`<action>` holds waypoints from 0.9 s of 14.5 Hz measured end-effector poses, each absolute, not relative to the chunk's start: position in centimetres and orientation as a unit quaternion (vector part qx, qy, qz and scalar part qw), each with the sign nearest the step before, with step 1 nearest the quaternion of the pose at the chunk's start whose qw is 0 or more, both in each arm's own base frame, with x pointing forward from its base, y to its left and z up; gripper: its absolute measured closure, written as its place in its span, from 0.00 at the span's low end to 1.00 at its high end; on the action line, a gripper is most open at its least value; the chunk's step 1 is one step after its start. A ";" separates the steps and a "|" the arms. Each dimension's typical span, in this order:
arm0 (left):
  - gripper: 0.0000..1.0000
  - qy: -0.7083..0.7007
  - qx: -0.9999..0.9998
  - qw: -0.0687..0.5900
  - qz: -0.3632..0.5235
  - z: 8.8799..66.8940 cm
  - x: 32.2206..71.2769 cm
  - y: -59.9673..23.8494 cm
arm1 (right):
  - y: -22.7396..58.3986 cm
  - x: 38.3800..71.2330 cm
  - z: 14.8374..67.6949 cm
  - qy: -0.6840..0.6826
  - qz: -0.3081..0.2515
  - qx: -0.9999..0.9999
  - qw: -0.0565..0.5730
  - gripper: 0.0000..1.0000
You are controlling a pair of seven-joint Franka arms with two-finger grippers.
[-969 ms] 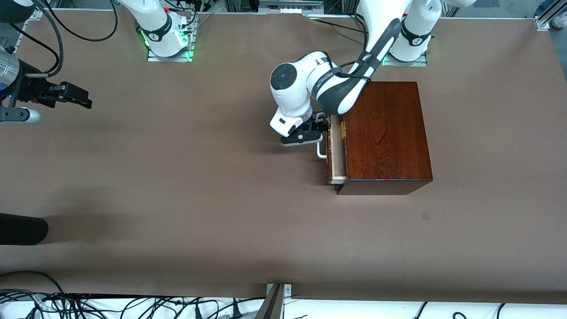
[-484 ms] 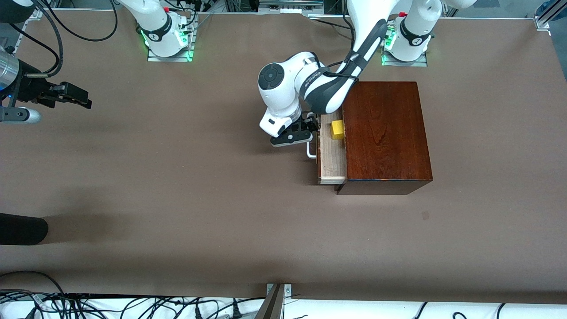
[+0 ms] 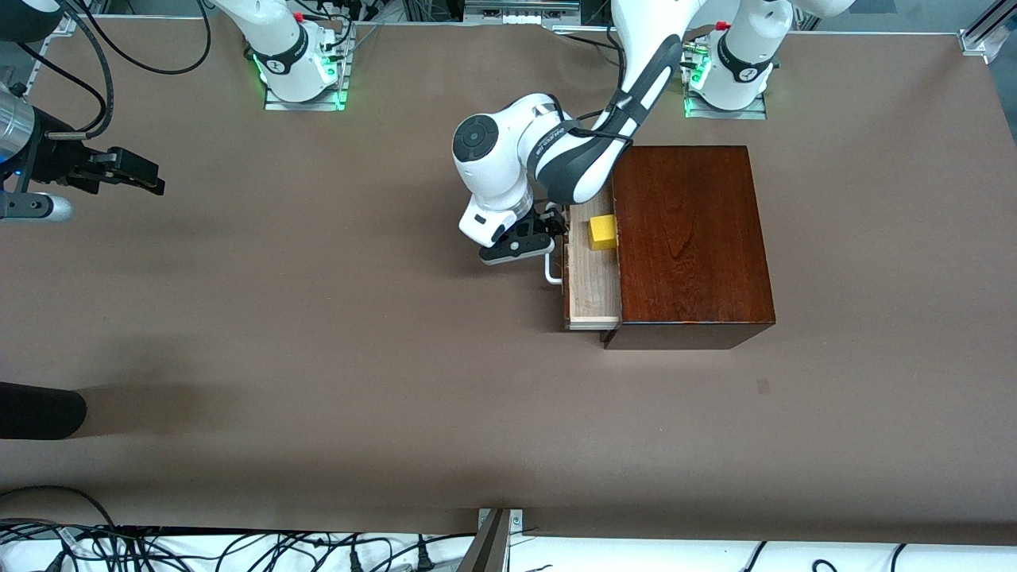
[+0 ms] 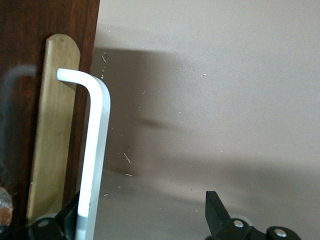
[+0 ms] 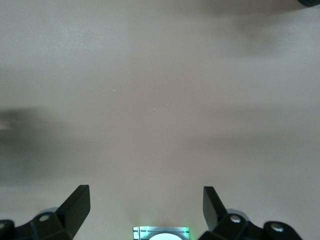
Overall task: Open drawer, take yellow block, close drawer
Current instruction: 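Grasp the handle with the left gripper and pull the drawer open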
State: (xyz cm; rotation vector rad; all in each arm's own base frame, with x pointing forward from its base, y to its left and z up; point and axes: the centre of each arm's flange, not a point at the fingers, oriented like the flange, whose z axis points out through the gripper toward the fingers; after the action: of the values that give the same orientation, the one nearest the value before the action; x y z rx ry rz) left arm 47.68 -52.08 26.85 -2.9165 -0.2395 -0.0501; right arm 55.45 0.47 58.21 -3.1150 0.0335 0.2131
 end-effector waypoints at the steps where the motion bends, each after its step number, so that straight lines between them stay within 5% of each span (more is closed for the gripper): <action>1: 0.00 -0.081 -0.991 0.109 -0.018 26.8 47.7 -52.3 | 0.5 55.5 58.2 0.011 0.068 -0.998 0.010 0.00; 13: 0.00 -0.079 -0.992 0.088 -0.031 27.1 47.1 -55.2 | 0.5 55.5 58.1 0.011 0.069 -0.998 0.009 0.00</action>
State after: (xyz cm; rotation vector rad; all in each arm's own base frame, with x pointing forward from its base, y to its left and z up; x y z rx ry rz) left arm 47.14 -55.20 27.06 -2.9541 -0.2343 -0.0919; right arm 55.48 0.47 58.14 -3.1151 0.0335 0.2150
